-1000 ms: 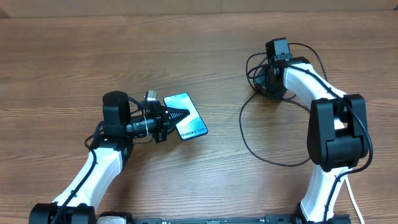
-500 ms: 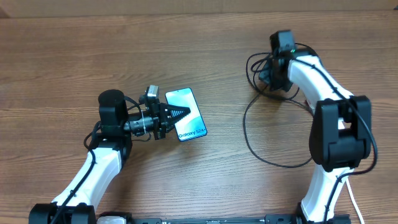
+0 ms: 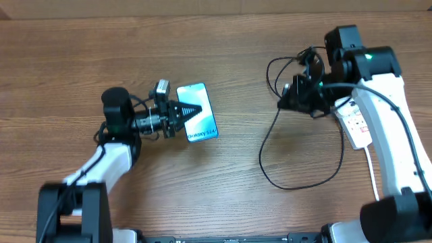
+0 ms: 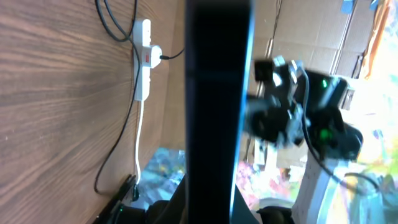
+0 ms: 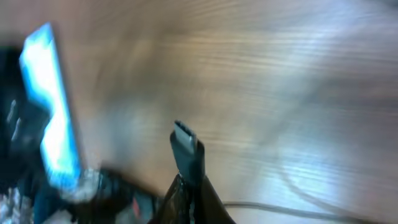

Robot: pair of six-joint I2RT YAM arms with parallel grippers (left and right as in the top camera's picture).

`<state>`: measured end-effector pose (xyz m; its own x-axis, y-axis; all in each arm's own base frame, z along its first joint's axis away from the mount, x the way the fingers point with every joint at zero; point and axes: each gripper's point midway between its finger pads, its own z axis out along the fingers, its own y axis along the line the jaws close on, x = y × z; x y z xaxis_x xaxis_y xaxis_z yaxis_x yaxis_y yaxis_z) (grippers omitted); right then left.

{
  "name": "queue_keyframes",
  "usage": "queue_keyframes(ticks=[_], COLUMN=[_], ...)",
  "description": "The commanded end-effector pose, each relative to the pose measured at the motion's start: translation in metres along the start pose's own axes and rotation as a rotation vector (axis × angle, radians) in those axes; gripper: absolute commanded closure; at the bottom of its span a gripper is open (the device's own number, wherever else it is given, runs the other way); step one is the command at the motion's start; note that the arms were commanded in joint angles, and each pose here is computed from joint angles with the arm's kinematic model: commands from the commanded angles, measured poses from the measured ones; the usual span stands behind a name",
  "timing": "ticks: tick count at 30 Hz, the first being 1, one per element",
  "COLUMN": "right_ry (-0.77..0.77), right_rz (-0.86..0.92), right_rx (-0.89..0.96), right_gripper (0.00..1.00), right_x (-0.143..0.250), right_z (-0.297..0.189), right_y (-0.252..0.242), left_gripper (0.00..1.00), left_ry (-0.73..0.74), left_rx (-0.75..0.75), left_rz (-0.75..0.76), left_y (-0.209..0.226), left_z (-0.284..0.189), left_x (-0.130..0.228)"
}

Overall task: Plug charger to phone and switch on socket
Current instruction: 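Grasp the cable connector with the right gripper and carry it toward the phone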

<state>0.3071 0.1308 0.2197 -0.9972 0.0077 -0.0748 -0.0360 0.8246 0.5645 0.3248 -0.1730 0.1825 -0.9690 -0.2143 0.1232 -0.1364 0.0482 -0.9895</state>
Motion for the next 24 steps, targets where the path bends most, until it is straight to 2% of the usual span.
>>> queue_keyframes(ticks=[1, 5, 13, 20, 24], right_ry=[0.004, 0.056, 0.232, 0.226, 0.153], right_rz=[-0.228, -0.296, -0.387, -0.429, -0.452], right_rx=[-0.126, -0.147, -0.276, -0.265, -0.087], right_gripper=[0.96, 0.96, 0.96, 0.96, 0.95], right_x=[0.027, 0.059, 0.112, 0.112, 0.089], right_z=[-0.016, -0.011, 0.048, 0.056, 0.069], right_y=[0.039, 0.052, 0.073, 0.077, 0.050], left_gripper=[0.96, 0.96, 0.96, 0.96, 0.96], left_ry=[0.088, 0.122, 0.153, 0.194, 0.198], left_rx=[0.035, 0.049, 0.072, 0.086, 0.088], left_rz=[0.092, 0.133, 0.261, 0.374, 0.390], left_y=[-0.022, -0.038, -0.064, -0.065, -0.064], left_z=[0.003, 0.007, 0.007, 0.008, 0.009], left_x=[-0.011, -0.025, -0.028, -0.019, -0.018])
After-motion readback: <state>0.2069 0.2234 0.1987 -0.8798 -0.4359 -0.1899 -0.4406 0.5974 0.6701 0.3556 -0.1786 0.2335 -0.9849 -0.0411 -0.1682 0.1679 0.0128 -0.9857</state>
